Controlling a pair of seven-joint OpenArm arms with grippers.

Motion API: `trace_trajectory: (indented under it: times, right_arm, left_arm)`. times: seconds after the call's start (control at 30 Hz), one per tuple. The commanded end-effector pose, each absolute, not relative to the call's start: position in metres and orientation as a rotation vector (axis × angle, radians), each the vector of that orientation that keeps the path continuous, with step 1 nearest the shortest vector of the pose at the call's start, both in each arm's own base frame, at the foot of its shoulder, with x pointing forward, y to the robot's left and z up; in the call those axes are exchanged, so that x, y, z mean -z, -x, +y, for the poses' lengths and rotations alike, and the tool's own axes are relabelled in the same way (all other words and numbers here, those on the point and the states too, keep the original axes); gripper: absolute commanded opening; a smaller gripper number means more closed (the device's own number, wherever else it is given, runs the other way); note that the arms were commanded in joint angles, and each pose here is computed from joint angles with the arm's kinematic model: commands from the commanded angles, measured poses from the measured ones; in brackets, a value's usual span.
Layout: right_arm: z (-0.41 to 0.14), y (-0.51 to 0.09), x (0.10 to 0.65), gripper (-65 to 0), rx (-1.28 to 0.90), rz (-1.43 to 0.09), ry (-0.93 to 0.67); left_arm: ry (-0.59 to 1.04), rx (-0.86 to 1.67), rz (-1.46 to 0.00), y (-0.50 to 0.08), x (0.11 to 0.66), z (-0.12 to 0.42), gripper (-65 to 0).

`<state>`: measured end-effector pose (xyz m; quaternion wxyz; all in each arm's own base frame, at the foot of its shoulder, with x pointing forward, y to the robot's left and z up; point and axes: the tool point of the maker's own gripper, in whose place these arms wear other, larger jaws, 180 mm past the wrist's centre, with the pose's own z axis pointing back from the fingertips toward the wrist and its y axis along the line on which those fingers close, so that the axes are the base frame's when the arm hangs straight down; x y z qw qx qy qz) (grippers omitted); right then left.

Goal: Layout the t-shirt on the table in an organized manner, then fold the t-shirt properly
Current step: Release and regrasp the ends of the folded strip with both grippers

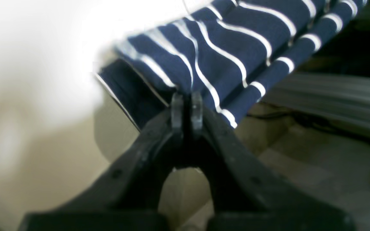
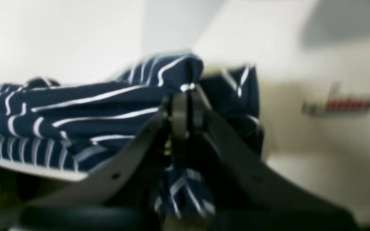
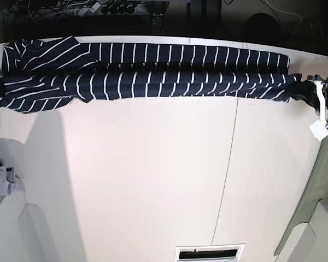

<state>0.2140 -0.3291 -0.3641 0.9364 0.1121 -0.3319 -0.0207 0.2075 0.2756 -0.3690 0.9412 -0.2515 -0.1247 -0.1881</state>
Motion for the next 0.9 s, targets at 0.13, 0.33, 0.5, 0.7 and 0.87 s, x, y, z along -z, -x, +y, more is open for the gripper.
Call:
trace_trajectory:
  times: [0.13, 0.33, 0.5, 0.7, 0.87]
  right_arm:
    - [-0.328, -0.208, 0.366, -36.6, 0.067, -0.693, -0.224]
    - [-0.326, -0.215, 0.360, -29.4, 0.085, -0.750, -0.236]
    - [-0.319, -0.225, 0.344, -31.7, 0.057, -0.813, -0.244]
    - [-0.308, -0.231, 0.331, -65.0, 0.020, -0.852, -0.243]
    - [-0.310, -0.229, 0.336, -65.0, 0.028, -0.838, -0.236]
  left_arm:
    - [0.489, 0.379, -0.261, -0.200, 0.372, 0.283, -43.3]
    - [0.433, 0.405, -0.250, -0.200, 0.381, 0.288, -35.1]
    - [0.429, 0.342, -0.348, -0.216, 0.369, 0.296, -35.1]
    - [0.459, 0.203, -0.452, -0.212, 0.369, 0.301, -31.7]
    - [0.445, 0.049, -0.540, -0.202, 0.382, 0.314, -29.8]
